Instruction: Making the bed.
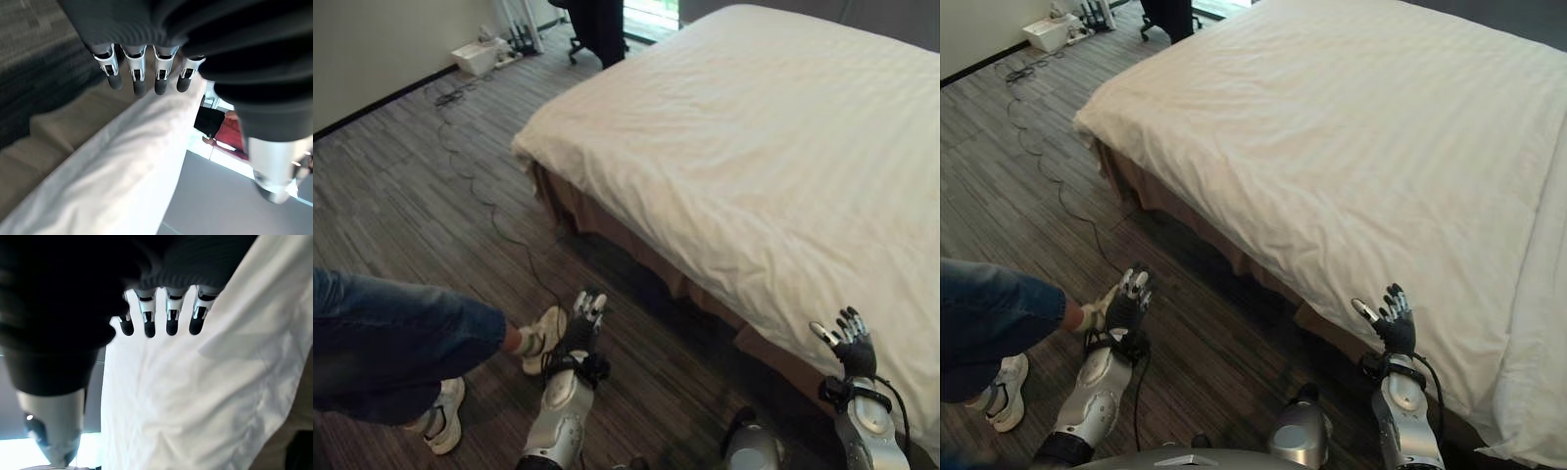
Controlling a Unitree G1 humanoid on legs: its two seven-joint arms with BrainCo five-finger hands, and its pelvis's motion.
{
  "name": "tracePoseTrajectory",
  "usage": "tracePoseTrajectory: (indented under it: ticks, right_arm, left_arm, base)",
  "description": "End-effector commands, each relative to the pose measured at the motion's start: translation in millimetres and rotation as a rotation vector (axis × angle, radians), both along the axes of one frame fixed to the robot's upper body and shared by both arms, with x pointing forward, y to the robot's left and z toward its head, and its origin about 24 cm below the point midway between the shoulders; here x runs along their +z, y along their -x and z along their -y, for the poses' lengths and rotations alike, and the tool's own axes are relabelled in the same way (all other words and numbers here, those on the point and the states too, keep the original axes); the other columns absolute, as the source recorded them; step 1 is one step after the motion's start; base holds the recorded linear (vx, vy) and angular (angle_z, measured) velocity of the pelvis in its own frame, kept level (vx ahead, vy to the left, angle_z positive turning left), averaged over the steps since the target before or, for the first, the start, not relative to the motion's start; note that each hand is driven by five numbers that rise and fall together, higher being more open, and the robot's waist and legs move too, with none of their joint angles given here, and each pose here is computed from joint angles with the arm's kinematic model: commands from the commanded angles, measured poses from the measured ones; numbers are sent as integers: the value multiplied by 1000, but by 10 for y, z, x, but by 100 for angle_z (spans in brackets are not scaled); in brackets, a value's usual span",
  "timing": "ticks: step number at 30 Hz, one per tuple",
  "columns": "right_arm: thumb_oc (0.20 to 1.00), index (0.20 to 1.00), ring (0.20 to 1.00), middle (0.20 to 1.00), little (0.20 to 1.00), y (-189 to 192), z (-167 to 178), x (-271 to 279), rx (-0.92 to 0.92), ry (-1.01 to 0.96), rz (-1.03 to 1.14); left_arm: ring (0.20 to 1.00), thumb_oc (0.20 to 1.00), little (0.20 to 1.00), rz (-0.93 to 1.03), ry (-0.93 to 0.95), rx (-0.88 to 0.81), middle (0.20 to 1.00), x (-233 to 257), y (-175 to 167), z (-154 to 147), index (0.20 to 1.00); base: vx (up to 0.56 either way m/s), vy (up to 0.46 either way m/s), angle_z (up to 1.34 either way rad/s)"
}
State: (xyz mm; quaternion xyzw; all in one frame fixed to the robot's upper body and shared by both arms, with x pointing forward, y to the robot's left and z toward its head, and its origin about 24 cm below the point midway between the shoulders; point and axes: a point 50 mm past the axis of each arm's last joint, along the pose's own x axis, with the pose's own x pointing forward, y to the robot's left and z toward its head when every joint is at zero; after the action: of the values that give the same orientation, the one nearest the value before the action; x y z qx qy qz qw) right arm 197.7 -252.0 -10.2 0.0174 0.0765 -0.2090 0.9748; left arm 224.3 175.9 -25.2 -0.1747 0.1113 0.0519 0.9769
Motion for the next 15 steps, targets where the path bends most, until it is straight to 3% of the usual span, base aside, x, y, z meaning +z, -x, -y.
tracePoseTrajectory:
  ticks: [1,7,12,15]
  right_arm:
    - [1000,1000,1000,1000,1000,-256,-148,298,75,61,159]
    - [1000,1000,1000,1000,1000,-176,-104,310,104,124,155]
    - [1000,1000,1000,1000,1000,-278,-292,290,230,129,136]
    - [1000,1000,1000,1000,1000,-242,-334,247,265,125,112]
  left_arm:
    - [1000,1000,1000,144,-118,33,1000,267,-52,-255,1000]
    - [1000,1000,1000,62,-199,18,1000,122,142,-407,1000]
    - [1000,1000,1000,78,-85,136,1000,109,197,-411,1000]
    - [1000,1000,1000,17,-4,121,1000,-29,309,-293,1000]
  base:
    - [-298,120,141]
    - [-226,149,108]
    - [-102,-36,-14]
    - [-27,-63,-16]
